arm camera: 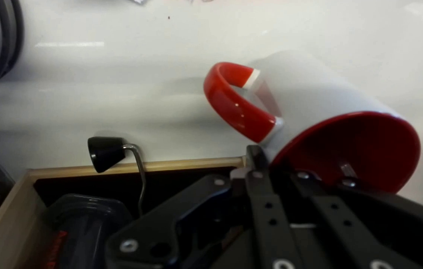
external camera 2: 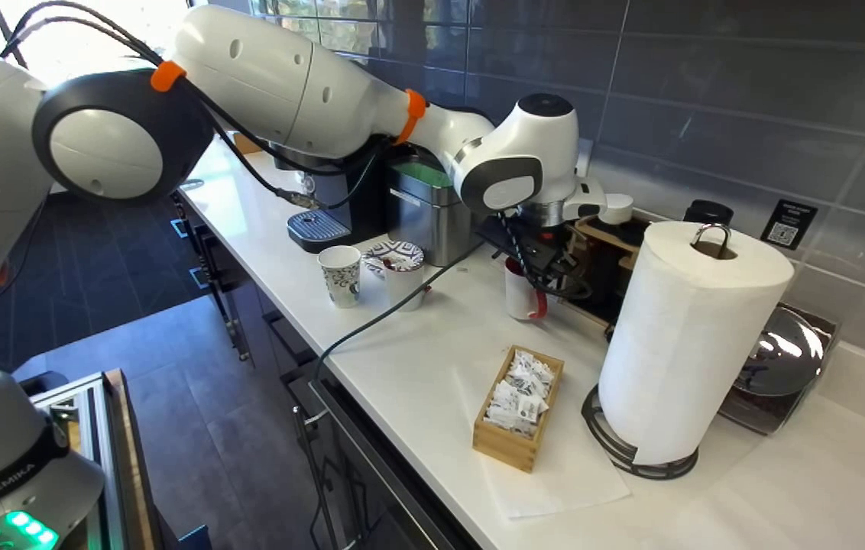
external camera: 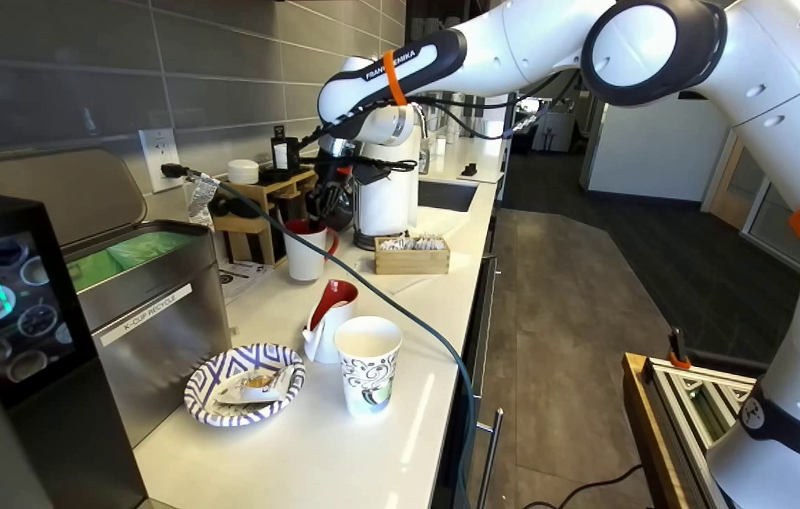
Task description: Move the mug forward then remove the spoon from the mug and put it in the cup
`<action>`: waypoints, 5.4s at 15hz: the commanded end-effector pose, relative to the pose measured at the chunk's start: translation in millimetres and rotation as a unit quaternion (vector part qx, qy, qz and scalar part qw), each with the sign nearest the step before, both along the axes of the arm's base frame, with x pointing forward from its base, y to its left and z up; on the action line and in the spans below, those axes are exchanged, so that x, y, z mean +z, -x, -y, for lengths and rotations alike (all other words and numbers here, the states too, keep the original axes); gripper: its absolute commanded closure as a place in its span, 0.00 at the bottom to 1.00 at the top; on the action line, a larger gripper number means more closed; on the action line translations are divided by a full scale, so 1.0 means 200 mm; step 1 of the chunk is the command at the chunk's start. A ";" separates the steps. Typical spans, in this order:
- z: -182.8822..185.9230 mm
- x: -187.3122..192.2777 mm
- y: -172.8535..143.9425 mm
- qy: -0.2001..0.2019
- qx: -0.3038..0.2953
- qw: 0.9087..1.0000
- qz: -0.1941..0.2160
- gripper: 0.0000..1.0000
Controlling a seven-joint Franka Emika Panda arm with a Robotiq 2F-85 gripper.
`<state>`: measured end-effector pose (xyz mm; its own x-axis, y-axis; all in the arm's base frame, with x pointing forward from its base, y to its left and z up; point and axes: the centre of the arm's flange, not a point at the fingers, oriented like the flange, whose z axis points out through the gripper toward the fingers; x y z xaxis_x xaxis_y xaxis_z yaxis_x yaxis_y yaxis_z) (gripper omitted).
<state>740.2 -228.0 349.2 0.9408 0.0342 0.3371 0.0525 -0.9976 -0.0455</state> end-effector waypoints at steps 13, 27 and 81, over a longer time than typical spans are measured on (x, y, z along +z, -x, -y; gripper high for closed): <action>0.06 -0.07 -0.11 -0.003 -0.025 1.000 0.002 0.85; 0.06 0.10 0.05 0.004 -0.063 0.998 0.014 0.00; -0.13 0.58 1.19 -0.096 -0.020 0.976 0.193 0.99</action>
<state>561.9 -204.1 467.9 0.7417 -0.1824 0.6454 -0.0363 -0.9718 -0.2329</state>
